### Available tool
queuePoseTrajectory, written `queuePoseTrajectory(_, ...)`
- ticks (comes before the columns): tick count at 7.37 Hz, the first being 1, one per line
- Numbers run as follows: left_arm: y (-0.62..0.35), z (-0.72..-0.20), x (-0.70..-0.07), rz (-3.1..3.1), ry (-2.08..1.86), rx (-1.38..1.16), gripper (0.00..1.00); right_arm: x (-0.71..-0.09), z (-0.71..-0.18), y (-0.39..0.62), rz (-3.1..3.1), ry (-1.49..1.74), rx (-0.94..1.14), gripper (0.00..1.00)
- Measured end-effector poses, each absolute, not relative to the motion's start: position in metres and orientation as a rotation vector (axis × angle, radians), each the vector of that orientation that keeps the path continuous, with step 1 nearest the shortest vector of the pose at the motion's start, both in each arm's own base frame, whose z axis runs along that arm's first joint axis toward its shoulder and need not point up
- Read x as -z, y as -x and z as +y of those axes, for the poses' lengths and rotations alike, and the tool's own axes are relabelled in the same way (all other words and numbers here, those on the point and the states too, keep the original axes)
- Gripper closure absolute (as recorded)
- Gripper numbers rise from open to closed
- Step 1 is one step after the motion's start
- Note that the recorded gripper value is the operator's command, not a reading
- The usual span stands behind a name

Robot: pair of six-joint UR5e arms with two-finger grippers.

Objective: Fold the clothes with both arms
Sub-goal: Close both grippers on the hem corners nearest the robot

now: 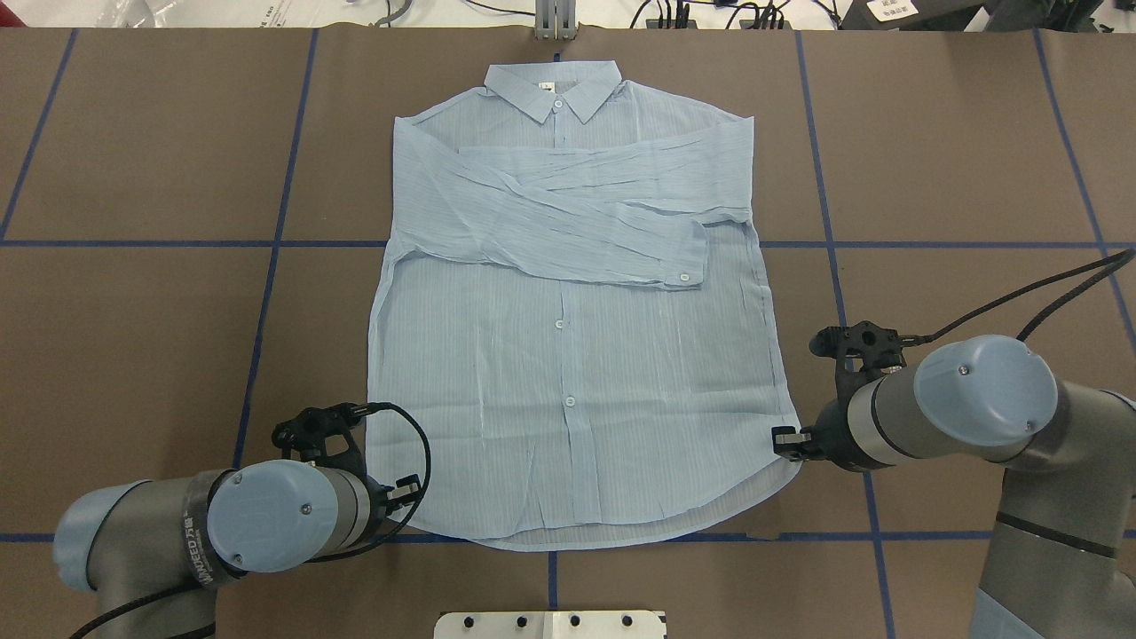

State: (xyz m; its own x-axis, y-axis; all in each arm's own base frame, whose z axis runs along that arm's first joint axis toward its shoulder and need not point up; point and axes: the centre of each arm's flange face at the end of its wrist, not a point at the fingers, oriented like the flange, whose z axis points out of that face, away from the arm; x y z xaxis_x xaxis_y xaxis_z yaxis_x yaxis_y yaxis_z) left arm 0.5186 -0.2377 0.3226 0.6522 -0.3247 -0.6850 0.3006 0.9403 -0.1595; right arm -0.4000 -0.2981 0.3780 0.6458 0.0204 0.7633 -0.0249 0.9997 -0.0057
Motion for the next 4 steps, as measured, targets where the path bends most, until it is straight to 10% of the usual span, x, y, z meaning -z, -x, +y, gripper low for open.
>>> queuePoseTrajectory(4,-0.5207,-0.2384,-0.3268,0.774,0.033,0.356,0.65,-0.3776,-0.2979,0.3994,-0.869,-0.006,-0.026,1.00)
